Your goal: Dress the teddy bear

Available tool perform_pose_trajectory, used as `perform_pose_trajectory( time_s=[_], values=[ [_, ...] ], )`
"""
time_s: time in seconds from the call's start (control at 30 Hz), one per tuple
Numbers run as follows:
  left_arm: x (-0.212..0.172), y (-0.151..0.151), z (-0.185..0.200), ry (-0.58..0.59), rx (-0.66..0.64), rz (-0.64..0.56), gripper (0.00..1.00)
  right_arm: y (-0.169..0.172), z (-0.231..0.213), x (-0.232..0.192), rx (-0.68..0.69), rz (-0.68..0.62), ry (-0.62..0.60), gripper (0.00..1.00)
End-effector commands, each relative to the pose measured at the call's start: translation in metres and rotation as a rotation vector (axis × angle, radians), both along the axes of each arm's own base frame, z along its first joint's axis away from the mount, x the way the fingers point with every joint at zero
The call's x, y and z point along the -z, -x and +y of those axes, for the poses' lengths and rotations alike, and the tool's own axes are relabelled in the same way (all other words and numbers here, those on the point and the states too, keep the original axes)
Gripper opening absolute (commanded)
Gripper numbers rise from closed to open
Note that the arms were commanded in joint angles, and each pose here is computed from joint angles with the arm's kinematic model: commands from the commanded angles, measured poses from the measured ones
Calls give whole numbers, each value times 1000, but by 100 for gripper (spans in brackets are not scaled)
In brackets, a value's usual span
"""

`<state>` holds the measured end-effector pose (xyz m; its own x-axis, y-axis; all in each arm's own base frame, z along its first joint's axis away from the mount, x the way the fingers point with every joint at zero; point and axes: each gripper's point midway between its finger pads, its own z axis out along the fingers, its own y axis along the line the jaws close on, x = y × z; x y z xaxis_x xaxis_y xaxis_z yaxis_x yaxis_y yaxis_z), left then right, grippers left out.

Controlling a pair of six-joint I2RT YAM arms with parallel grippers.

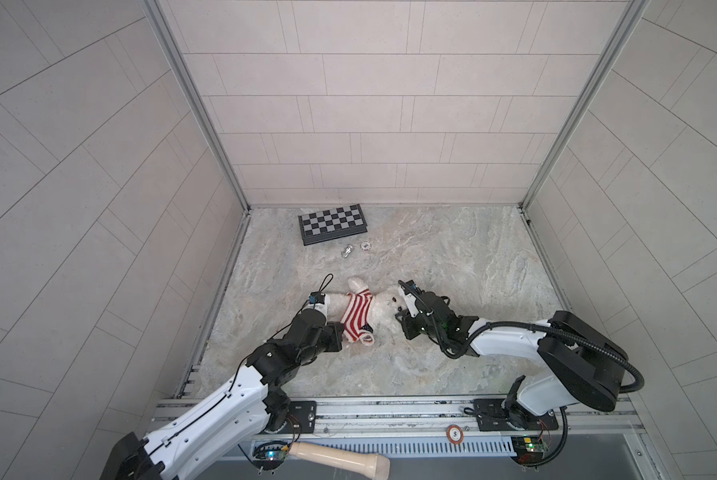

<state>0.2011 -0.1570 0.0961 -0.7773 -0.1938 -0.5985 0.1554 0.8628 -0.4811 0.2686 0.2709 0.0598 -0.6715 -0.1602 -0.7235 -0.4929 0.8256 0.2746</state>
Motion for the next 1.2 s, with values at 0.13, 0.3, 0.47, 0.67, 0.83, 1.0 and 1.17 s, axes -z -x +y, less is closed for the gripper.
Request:
perform_pose_trajectory(
  time_s=[0.13,0.3,0.47,0.67,0.83,1.0,1.17],
  values=[
    [7,-2,20,-119,-37,-14,0,-1,-18,-2,55,-1,47,7],
    [9,1,2,-74,49,-5,0,-2,-12,-16,51,4,17,5],
    [0,13,-19,25,118,-28,35,1,-5,-30,46,-15,-19,4],
    [13,30,-24,49,137,-21,68,4,-3,-31,53,-19,-24,4],
    [17,31,-26,66,127,-28,66,6,-2,-31,51,-18,-23,4],
    [21,27,-37,80,143,-19,63,6,0,-31,51,-15,-26,4],
    [17,21,-48,109,148,-30,47,8,-2,-28,53,-10,-17,3]
  ],
)
